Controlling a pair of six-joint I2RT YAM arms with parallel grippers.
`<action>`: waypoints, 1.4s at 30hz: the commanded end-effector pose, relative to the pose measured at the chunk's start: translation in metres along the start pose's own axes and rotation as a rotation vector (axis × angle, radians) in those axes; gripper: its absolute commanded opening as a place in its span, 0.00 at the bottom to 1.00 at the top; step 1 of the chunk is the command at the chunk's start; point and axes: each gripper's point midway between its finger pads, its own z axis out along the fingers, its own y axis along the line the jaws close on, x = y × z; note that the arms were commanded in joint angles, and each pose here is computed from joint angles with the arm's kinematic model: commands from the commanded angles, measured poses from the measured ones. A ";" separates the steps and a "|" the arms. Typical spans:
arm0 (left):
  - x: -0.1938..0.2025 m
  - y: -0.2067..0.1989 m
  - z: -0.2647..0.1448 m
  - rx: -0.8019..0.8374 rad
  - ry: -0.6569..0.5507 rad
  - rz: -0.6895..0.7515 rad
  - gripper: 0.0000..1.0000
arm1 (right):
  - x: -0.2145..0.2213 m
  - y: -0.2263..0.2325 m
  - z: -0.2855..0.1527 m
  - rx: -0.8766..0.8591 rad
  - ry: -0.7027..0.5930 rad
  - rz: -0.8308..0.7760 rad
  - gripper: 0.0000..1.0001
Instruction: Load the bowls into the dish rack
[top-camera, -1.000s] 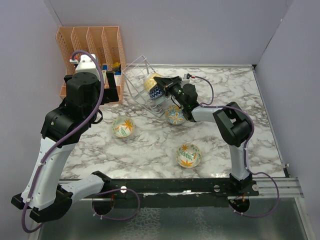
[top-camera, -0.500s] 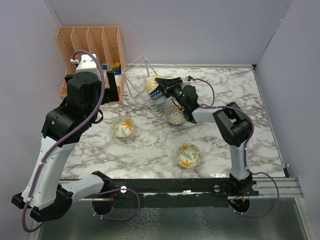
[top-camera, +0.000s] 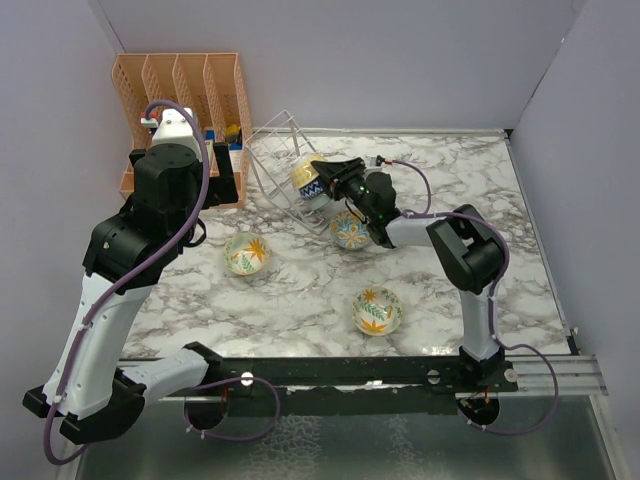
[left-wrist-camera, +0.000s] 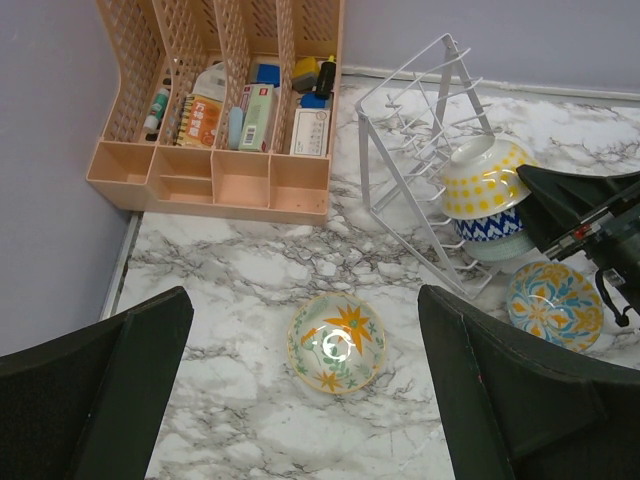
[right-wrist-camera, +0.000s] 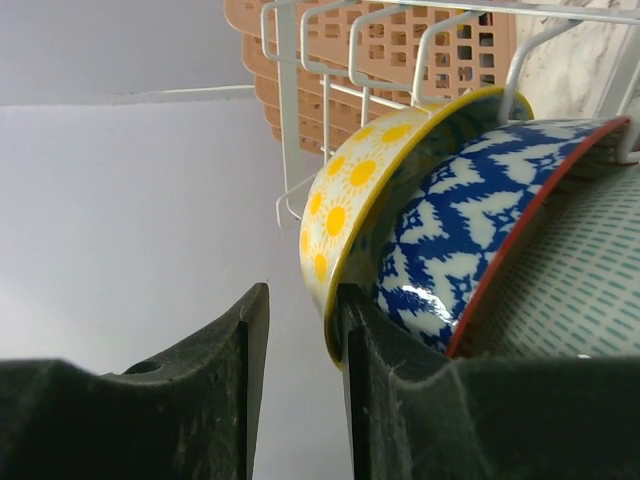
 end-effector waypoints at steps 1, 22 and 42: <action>-0.003 0.000 -0.004 0.010 -0.019 -0.005 0.99 | 0.000 0.023 -0.010 -0.018 0.021 -0.028 0.35; -0.003 -0.002 -0.001 0.014 -0.024 -0.009 0.98 | -0.006 0.034 -0.068 0.196 0.091 -0.309 0.44; -0.002 -0.001 -0.001 0.009 -0.025 -0.019 0.99 | 0.034 -0.049 -0.162 0.832 0.584 -1.141 0.53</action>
